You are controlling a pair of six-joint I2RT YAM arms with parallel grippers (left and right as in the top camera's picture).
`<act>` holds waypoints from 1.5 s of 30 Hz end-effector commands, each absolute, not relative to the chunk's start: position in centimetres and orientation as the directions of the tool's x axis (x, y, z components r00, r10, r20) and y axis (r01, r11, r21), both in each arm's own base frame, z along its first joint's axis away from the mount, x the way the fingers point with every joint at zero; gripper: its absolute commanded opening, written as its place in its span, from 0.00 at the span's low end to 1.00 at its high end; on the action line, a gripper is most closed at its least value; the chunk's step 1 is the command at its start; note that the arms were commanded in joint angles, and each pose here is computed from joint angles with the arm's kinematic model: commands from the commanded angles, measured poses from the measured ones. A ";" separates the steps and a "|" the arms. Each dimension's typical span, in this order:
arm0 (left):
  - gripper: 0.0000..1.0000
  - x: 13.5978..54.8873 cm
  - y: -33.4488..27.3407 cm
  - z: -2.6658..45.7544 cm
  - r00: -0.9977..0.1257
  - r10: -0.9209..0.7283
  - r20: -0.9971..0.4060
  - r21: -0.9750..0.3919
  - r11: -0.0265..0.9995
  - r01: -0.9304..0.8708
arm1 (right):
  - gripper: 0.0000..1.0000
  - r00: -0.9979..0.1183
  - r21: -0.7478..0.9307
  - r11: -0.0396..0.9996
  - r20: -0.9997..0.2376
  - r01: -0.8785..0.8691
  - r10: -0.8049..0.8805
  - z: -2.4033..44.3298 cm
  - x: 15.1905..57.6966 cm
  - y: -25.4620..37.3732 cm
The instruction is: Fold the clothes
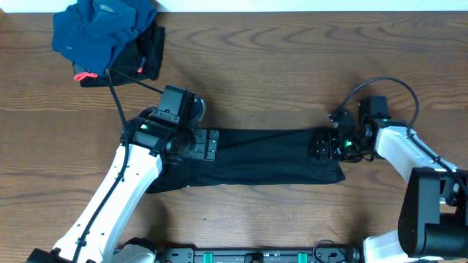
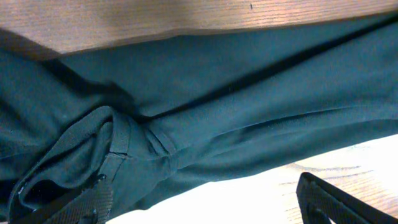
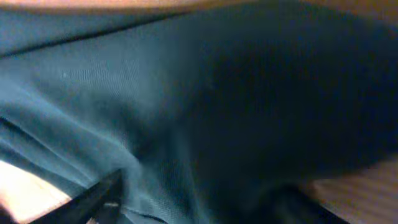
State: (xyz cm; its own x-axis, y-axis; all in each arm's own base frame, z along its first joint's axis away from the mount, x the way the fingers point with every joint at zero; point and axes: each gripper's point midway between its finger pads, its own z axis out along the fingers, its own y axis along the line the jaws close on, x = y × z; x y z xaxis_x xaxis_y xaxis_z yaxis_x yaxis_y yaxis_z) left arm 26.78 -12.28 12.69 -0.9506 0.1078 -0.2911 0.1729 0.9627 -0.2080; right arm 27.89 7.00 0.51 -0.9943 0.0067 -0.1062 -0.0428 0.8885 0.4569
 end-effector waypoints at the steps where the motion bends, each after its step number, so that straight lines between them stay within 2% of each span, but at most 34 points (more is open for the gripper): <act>1: 0.95 27.3 -12.2 13.3 -0.944 0.106 -0.313 -0.198 0.965 0.174 | 0.46 -1.000 0.445 0.896 0.024 0.000 -0.012 -2.2 24.6 7.7; 6: 0.95 27.3 -12.2 13.3 -0.944 0.106 -0.312 -0.198 0.965 0.174 | 0.30 -1.000 0.428 0.904 0.019 0.017 0.010 -2.4 25.0 7.5; 9: 0.95 27.3 -12.2 13.3 -0.944 0.106 -0.312 -0.198 0.965 0.174 | 0.09 -0.998 0.357 0.932 0.034 0.066 0.058 -2.9 25.0 6.3; 11: 0.95 27.3 -12.2 13.3 -0.944 0.106 -0.312 -0.199 0.965 0.174 | 0.01 -0.994 0.295 0.950 0.041 0.104 0.096 -3.2 25.0 5.2; 17: 0.95 27.3 -12.2 13.3 -0.944 0.106 -0.312 -0.198 0.965 0.173 | 0.01 -0.970 0.146 0.959 0.041 0.243 0.240 -3.8 25.1 1.3; 23: 0.95 27.3 -12.2 13.3 -0.944 0.106 -0.312 -0.199 0.965 0.174 | 0.01 -0.905 0.081 0.901 0.029 0.426 0.425 -3.0 25.6 -3.8; 28: 0.95 27.3 -12.2 13.3 -0.944 0.106 -0.312 -0.199 0.965 0.174 | 0.01 -0.881 -0.040 0.881 0.002 0.472 0.472 -0.7 26.2 -8.3; 31: 0.95 27.3 -12.2 13.3 -0.944 0.105 -0.312 -0.199 0.965 0.173 | 0.01 -0.881 -0.123 0.873 -0.009 0.471 0.474 1.6 26.8 -10.1; 34: 0.95 27.3 -12.2 13.3 -0.944 0.105 -0.312 -0.199 0.965 0.173 | 0.01 -0.882 -0.120 0.876 -0.009 0.468 0.470 3.9 27.9 -10.1; 39: 0.95 27.3 -12.2 13.3 -0.944 0.105 -0.311 -0.199 0.965 0.173 | 0.01 -0.909 -0.105 0.904 0.009 0.414 0.417 6.8 29.1 -8.2; 45: 0.95 27.3 -12.2 13.3 -0.944 0.106 -0.312 -0.199 0.965 0.174 | 0.01 -0.953 -0.112 0.950 0.040 0.293 0.299 7.4 29.3 -3.9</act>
State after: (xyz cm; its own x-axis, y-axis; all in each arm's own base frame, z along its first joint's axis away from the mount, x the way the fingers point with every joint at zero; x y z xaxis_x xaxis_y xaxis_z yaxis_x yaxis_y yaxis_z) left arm 26.78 -12.28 12.69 -0.9507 0.1075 -0.2910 0.1725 0.9628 -0.2081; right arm 28.75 -5.60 6.98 -0.9402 0.3368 0.0513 0.3308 0.9385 -0.0984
